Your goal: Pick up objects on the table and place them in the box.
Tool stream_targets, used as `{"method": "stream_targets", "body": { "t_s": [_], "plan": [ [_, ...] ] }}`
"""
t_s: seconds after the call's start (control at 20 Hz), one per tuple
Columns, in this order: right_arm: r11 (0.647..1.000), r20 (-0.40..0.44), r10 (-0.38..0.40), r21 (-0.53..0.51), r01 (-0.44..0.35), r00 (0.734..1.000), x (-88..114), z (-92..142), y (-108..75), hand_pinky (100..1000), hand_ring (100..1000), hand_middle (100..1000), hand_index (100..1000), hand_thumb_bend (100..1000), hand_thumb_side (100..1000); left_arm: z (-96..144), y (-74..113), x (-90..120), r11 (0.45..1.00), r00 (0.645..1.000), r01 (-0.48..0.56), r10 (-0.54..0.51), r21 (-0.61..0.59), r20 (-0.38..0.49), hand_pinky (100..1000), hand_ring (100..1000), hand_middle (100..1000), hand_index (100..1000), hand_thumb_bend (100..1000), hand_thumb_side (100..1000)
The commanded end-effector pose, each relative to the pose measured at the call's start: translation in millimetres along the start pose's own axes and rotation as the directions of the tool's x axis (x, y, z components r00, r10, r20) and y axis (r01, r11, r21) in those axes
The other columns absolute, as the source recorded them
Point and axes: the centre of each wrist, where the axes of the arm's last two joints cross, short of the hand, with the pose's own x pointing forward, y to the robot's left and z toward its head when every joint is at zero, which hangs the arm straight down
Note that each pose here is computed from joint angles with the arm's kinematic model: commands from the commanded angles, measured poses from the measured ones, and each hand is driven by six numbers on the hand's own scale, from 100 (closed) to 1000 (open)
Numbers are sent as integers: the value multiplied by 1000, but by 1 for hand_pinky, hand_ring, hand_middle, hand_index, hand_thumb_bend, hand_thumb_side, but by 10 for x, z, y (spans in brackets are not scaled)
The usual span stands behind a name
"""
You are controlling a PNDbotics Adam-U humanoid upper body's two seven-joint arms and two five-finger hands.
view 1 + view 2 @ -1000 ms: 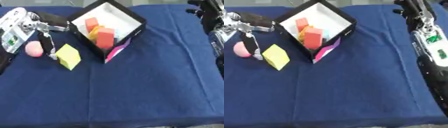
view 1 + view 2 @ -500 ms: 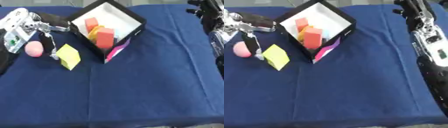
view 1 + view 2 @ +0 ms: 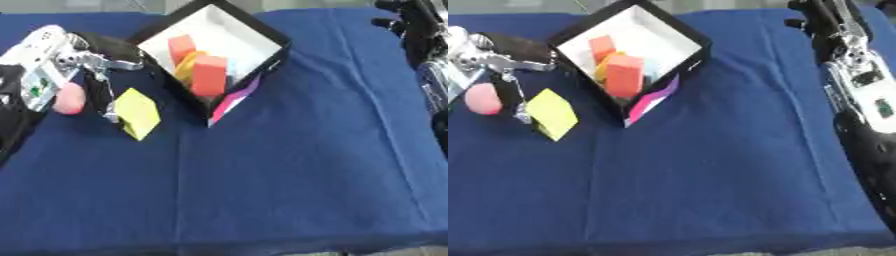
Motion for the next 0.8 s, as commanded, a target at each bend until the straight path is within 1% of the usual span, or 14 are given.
{"method": "stream_targets", "body": {
  "t_s": [0.05,0.15,0.25,0.3,0.4,0.45,0.5,0.65,0.7,0.8],
  "plan": [
    [1000,26,7,0,-7,1000,88,-25,-32,825,903,809,859,147,612,64,82,-44,993,993,91,-85,-77,77,858,842,756,827,703,100],
    [1000,26,8,0,-8,1000,90,-25,-33,825,903,810,860,147,612,65,84,-44,994,993,89,-83,-67,81,829,787,705,805,674,100],
    [1000,25,9,1,-9,1000,89,-25,-34,826,903,811,860,146,613,77,95,-45,996,993,80,-77,-41,87,793,710,628,759,637,100],
    [1000,25,10,1,-10,1000,89,-25,-35,826,903,811,860,154,617,90,109,-43,997,993,76,-74,-23,89,769,668,592,722,622,100],
    [1000,26,12,2,-12,1000,92,-26,-37,826,903,811,860,143,613,122,141,-37,998,993,66,-67,13,92,735,613,550,684,597,100],
    [1000,27,12,2,-12,1000,95,-26,-38,826,903,811,860,143,613,142,158,-32,998,994,60,-63,29,94,735,613,550,684,597,100],
    [1000,27,14,2,-14,1000,97,-26,-41,826,903,810,860,142,613,172,184,-28,997,994,54,-58,47,96,716,583,526,662,577,100],
    [1000,30,16,1,-16,999,106,-28,-49,826,904,811,860,142,611,310,315,9,995,994,41,-51,94,100,702,560,501,631,569,100],
    [1000,31,16,1,-16,999,109,-28,-51,826,904,812,860,141,611,364,373,27,993,994,40,-51,109,100,689,536,467,592,585,100],
    [1000,33,16,1,-16,999,115,-29,-52,826,904,812,860,141,610,495,512,72,988,994,45,-59,144,93,683,523,452,573,606,100]
  ]
}}
